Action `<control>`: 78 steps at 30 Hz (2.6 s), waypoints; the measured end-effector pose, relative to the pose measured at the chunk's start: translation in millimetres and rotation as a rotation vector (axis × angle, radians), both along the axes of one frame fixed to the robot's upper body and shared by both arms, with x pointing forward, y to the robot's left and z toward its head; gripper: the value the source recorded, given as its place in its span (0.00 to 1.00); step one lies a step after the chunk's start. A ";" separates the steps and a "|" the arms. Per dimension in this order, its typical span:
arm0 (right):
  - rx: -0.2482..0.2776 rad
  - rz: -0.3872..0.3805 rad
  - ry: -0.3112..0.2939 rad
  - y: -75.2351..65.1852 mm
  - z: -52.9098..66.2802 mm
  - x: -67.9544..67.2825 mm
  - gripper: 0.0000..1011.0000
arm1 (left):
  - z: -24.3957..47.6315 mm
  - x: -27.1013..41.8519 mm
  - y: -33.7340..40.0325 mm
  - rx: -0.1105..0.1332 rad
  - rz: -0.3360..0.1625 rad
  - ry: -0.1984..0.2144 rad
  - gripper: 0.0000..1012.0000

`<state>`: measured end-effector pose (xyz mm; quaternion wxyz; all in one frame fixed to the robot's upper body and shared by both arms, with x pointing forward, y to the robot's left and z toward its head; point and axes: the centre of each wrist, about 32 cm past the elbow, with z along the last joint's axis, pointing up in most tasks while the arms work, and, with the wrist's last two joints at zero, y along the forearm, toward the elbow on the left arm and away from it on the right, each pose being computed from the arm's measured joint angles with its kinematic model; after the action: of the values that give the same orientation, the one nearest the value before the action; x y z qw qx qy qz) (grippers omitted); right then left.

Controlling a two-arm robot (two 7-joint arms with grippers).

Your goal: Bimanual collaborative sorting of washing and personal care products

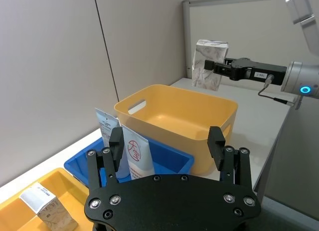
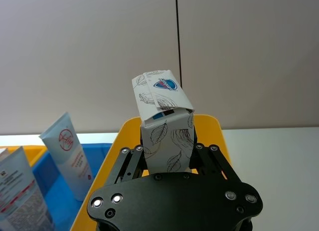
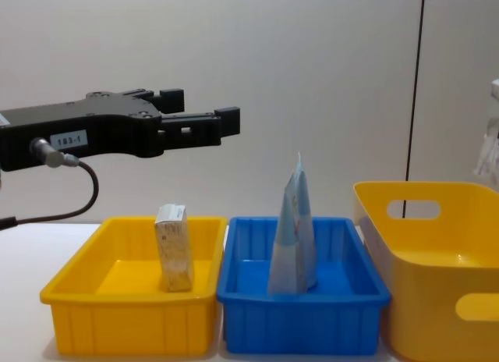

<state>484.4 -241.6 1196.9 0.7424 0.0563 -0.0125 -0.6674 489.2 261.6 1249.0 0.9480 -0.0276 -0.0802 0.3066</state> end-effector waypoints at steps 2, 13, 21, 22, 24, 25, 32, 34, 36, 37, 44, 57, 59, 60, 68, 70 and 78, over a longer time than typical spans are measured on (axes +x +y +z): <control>-0.006 -0.016 0.008 3.1 -1.3 2.9 0.35 | 0.0 0.0 0.0 0.000 0.001 0.000 0.99; -0.051 -0.042 0.052 9.5 -4.2 13.9 0.35 | -0.1 -0.3 -0.1 0.000 0.001 0.001 0.99; -0.097 -0.035 0.084 9.7 -5.6 20.3 0.35 | -0.2 -0.4 -0.1 0.000 0.002 0.002 0.99; -0.101 -0.034 0.087 9.6 -5.9 20.8 0.35 | -0.2 -0.3 -0.1 0.000 0.002 0.002 0.99; -0.109 -0.034 0.093 9.4 -6.6 21.9 0.35 | -0.2 -0.3 -0.1 0.000 0.002 0.002 0.99; -0.116 -0.034 0.099 9.2 -7.4 22.7 0.35 | -0.2 -0.3 -0.1 0.000 0.002 0.002 0.99; -0.143 -0.039 0.118 8.4 -11.2 26.4 0.35 | -0.2 -0.3 -0.1 0.000 0.002 0.002 0.99; -0.147 -0.040 0.121 8.3 -11.9 26.8 0.35 | -0.2 -0.3 -0.1 0.000 0.002 0.002 0.99; -0.151 -0.040 0.125 8.2 -12.6 27.4 0.35 | -0.2 -0.3 -0.1 0.000 0.002 0.002 0.99; -0.153 -0.040 0.125 8.2 -12.8 27.6 0.35 | -0.2 -0.3 -0.2 0.000 0.002 0.002 0.99; -0.162 -0.042 0.133 7.9 -14.3 28.7 0.35 | -0.2 -0.3 -0.1 0.000 0.002 0.002 0.99; -0.170 -0.043 0.138 7.9 -15.3 29.8 0.77 | -0.2 -0.3 -0.1 0.000 0.002 0.002 0.99; -0.171 -0.043 0.139 8.0 -15.5 29.9 0.82 | -0.2 -0.3 -0.1 0.000 0.002 0.002 0.99; -0.171 -0.043 0.139 7.9 -15.6 29.9 0.84 | -0.2 -0.3 -0.1 0.000 0.002 0.002 0.99; -0.173 -0.044 0.140 7.9 -15.8 30.1 0.99 | -0.2 -0.3 -0.1 0.000 0.002 0.002 0.99; -0.173 -0.044 0.140 7.8 -15.8 30.2 0.99 | -0.2 -0.3 -0.1 0.000 0.002 0.002 0.99; -0.174 -0.044 0.141 7.7 -15.9 30.3 0.99 | -0.2 -0.3 -0.1 0.000 0.002 0.002 0.99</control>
<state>514.7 -233.9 1181.0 0.7287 -0.0558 -0.0193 -0.6823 488.8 261.4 1248.7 0.9478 -0.0274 -0.0795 0.3076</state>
